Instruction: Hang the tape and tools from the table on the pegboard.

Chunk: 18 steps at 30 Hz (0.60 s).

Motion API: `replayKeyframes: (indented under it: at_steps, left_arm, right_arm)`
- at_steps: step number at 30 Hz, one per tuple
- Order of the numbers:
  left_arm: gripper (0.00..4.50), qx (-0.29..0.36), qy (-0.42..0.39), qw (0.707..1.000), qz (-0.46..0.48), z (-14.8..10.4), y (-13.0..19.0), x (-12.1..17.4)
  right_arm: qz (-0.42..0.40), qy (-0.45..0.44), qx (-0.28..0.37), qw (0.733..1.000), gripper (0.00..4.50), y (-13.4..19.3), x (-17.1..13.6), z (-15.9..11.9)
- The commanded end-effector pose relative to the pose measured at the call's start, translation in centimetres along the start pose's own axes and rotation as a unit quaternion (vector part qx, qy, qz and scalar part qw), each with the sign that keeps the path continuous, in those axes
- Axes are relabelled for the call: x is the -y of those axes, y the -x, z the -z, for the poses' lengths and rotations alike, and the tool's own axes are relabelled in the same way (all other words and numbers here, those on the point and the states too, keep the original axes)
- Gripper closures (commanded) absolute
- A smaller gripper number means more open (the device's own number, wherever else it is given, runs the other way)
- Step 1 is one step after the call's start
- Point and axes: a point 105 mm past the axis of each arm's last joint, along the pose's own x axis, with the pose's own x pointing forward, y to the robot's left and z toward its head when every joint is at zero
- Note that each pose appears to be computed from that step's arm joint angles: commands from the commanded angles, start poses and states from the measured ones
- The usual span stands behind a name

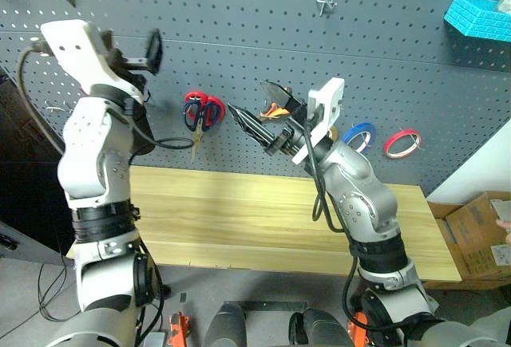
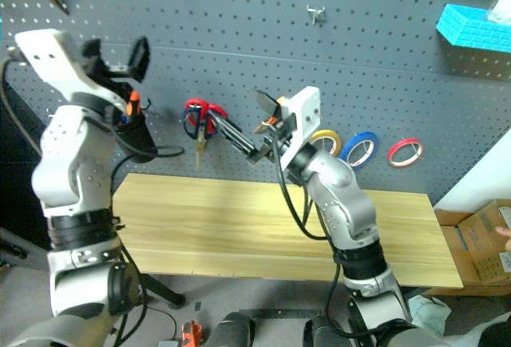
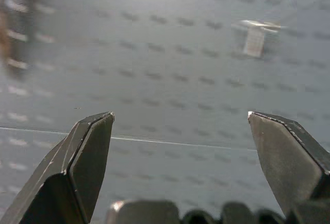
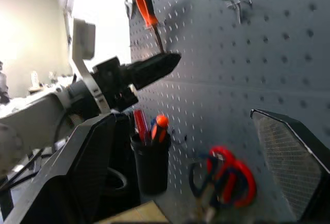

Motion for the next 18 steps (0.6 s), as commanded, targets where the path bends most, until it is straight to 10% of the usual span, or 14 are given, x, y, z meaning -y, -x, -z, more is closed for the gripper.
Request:
replayKeyframes:
  at_steps: [1,18]
  left_arm:
    - [0.04,-0.032,0.015,0.999,0.029,1.7,1.9,3.2]
    - [0.04,-0.314,-0.003,0.949,-0.027,18.7,15.1,2.7]
  right_arm:
    - [0.025,0.039,-0.027,0.999,0.0,1.3,-0.2,0.2]
    - [0.357,0.138,-0.288,0.878,0.0,18.3,6.8,11.5]
